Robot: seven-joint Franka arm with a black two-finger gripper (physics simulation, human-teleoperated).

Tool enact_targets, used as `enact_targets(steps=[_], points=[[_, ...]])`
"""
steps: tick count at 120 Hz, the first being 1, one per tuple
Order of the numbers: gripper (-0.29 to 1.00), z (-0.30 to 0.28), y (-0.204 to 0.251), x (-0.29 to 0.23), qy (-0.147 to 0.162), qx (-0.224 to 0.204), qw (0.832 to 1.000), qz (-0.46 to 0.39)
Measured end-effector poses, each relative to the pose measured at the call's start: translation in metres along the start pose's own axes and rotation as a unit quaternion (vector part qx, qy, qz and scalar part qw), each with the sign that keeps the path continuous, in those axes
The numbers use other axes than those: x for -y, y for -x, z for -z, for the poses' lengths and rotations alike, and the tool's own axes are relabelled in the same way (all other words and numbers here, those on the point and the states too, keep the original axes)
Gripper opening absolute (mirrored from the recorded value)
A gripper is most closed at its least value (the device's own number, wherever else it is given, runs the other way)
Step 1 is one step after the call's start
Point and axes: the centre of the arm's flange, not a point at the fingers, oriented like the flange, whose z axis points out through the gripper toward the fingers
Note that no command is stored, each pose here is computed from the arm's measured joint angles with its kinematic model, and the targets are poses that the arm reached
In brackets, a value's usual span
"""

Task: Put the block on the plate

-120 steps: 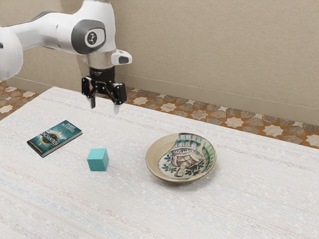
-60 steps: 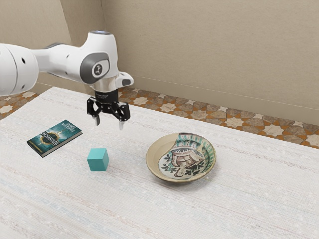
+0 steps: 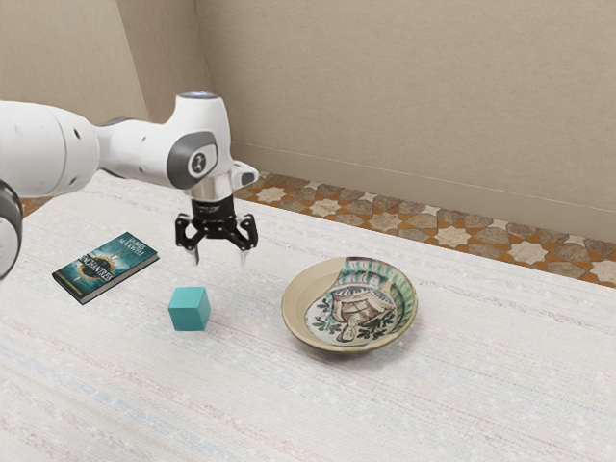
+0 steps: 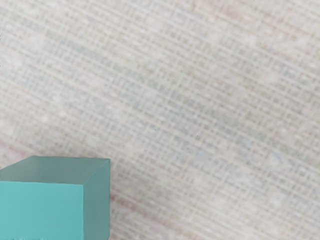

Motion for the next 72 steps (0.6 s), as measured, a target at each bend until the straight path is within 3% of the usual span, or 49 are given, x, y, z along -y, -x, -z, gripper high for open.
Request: enact_targets(steps=[42, 72], points=[[0.7, -0.008, 0.031, 0.06, 0.017, 0.002, 0.996, 0.092], [0.7, -0.012, 0.026, 0.081, 0.02, -0.002, 0.993, 0.115]])
